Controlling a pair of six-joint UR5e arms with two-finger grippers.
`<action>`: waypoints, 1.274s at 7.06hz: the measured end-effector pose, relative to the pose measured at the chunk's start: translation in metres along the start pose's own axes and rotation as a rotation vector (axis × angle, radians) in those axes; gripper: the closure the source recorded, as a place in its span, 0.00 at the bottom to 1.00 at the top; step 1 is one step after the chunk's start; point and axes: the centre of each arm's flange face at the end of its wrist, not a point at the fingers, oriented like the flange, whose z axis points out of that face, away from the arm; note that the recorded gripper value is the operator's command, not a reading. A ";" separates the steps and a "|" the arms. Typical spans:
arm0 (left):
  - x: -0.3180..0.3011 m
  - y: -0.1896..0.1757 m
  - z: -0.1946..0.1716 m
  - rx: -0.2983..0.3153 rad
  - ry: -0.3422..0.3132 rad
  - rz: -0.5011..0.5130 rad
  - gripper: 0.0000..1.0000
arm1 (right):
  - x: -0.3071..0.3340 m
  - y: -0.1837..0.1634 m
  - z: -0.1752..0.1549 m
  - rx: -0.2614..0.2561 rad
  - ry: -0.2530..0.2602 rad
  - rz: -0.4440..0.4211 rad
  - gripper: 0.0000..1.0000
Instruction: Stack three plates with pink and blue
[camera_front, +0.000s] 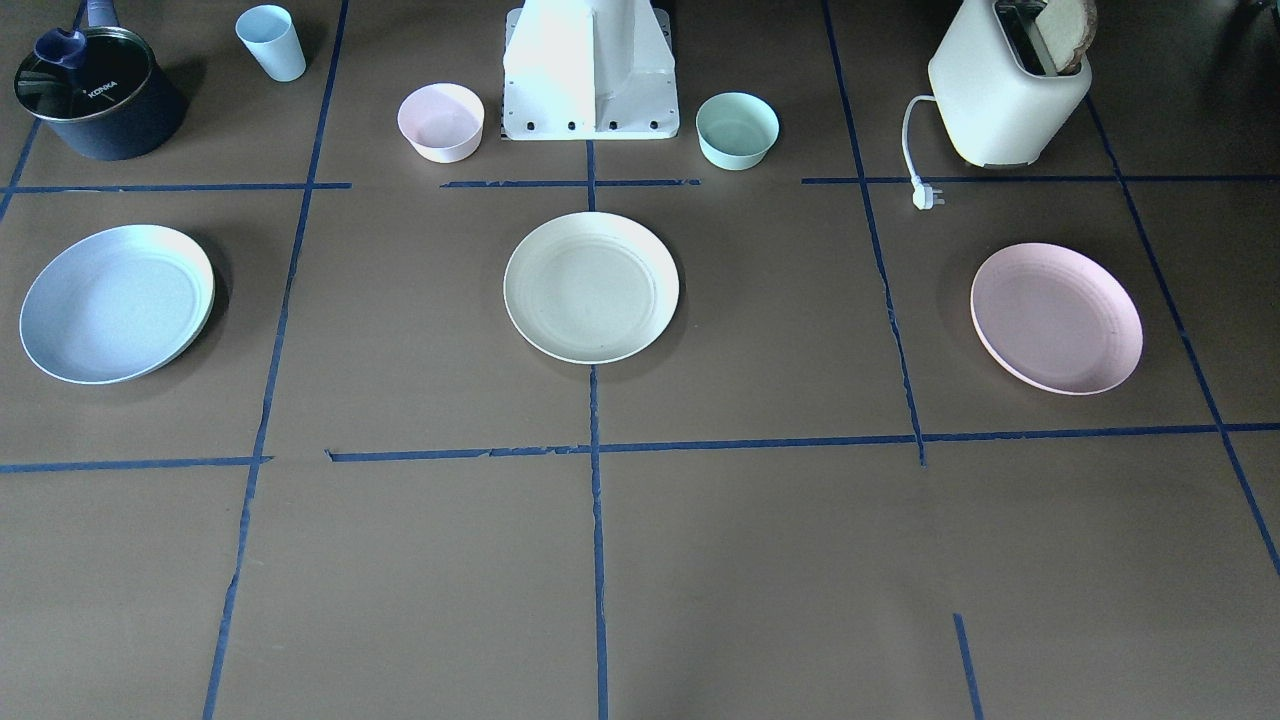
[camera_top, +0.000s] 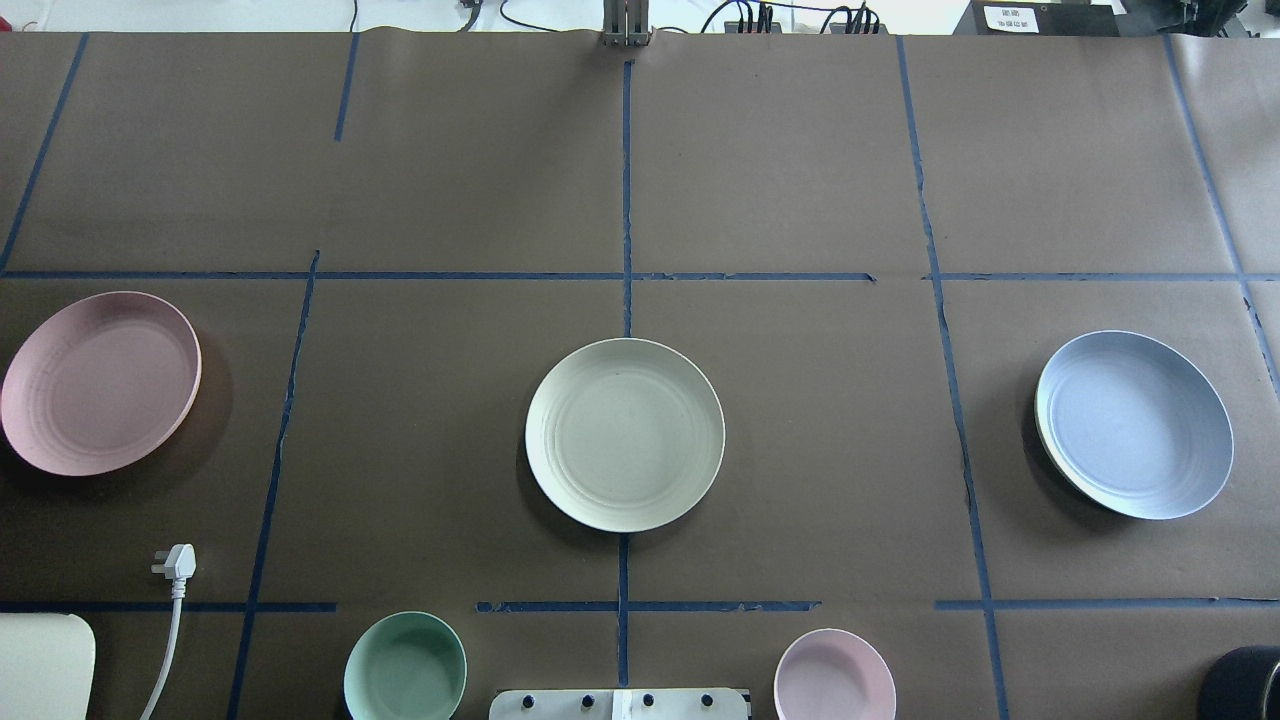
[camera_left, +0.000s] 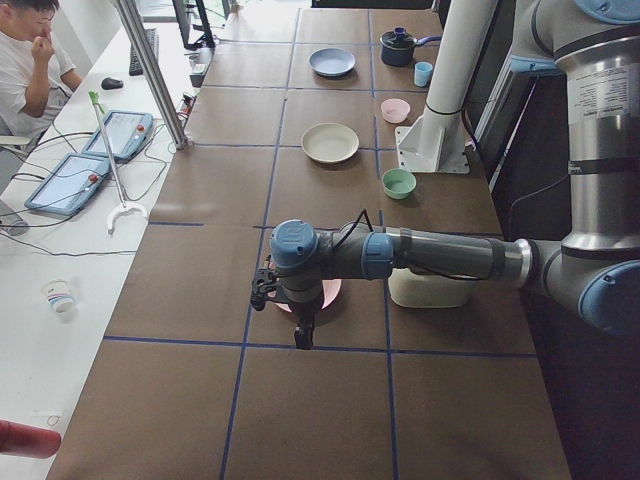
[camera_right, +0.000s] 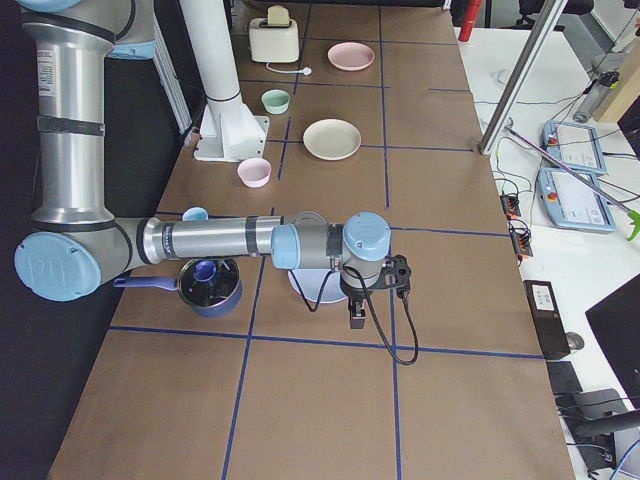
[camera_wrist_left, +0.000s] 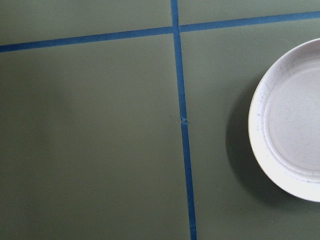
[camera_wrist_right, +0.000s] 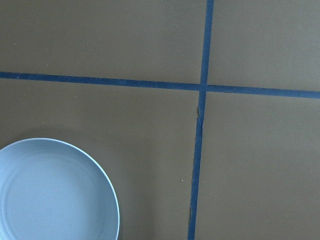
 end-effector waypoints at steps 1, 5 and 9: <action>0.000 0.000 0.000 0.001 0.001 0.001 0.00 | 0.001 0.003 0.002 0.004 -0.001 -0.004 0.00; 0.021 -0.016 0.030 0.019 0.062 -0.058 0.00 | 0.010 0.023 0.012 0.060 -0.006 -0.060 0.00; 0.071 -0.031 0.131 0.030 0.143 -0.197 0.00 | 0.004 0.024 0.020 0.051 -0.011 -0.076 0.00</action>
